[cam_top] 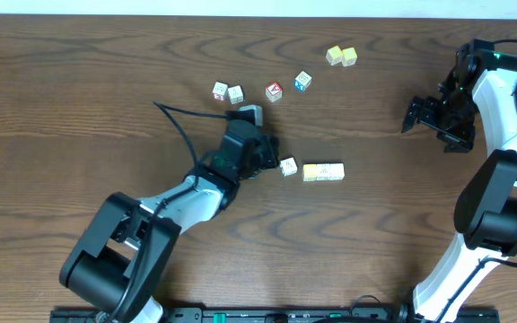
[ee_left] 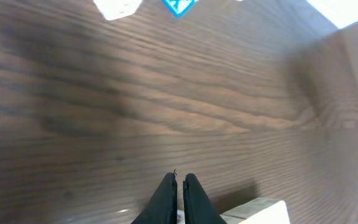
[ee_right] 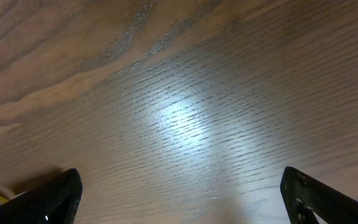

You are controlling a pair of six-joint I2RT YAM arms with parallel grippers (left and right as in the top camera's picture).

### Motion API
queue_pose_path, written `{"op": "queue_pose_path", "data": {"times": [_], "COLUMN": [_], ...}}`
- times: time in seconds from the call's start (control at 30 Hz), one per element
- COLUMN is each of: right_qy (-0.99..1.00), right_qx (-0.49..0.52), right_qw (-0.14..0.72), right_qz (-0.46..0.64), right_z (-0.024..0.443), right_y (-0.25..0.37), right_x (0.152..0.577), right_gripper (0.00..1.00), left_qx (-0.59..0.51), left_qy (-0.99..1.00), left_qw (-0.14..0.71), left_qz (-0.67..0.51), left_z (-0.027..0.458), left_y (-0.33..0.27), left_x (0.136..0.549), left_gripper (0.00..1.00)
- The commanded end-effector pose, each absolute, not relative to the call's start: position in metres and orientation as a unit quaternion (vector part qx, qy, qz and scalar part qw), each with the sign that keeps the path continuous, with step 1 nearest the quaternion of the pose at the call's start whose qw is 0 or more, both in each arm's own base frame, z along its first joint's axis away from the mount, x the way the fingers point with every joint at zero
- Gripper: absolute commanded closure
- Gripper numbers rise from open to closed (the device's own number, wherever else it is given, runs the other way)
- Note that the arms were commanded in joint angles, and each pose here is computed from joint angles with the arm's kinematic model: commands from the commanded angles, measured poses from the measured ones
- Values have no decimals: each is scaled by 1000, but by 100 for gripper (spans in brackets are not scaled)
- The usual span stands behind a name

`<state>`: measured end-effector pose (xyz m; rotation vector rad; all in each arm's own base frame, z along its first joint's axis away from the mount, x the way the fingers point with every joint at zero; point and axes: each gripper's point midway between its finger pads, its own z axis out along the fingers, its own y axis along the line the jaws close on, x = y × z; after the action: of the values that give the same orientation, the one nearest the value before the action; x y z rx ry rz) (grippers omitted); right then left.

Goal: Lift 4 blocks

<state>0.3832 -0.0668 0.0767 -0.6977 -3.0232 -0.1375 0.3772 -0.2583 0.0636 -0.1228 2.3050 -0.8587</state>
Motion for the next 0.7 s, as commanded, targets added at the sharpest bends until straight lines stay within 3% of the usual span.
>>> {"op": "queue_pose_path", "data": {"times": [0.0, 0.13, 0.47, 0.67], "right_qy": [-974, -974, -974, -974], "right_qx": [-222, -222, -222, -222], "right_qw": [11, 11, 11, 11], "right_qz": [-43, -43, -43, -43], "right_z": [80, 80, 80, 80], "right_y": [-67, -67, -67, -67], "right_x": [386, 386, 386, 386], "right_gripper": [1, 1, 1, 1], "left_qx": [-75, -76, 5, 36], "left_qy": [891, 926, 947, 970], "left_qw": [319, 248, 231, 130], "left_qz": [-314, -275, -221, -203], "left_z": [51, 42, 119, 115], "left_y": [-255, -244, -251, -249], "left_x": [381, 374, 394, 360], "left_gripper": [93, 93, 93, 93]}}
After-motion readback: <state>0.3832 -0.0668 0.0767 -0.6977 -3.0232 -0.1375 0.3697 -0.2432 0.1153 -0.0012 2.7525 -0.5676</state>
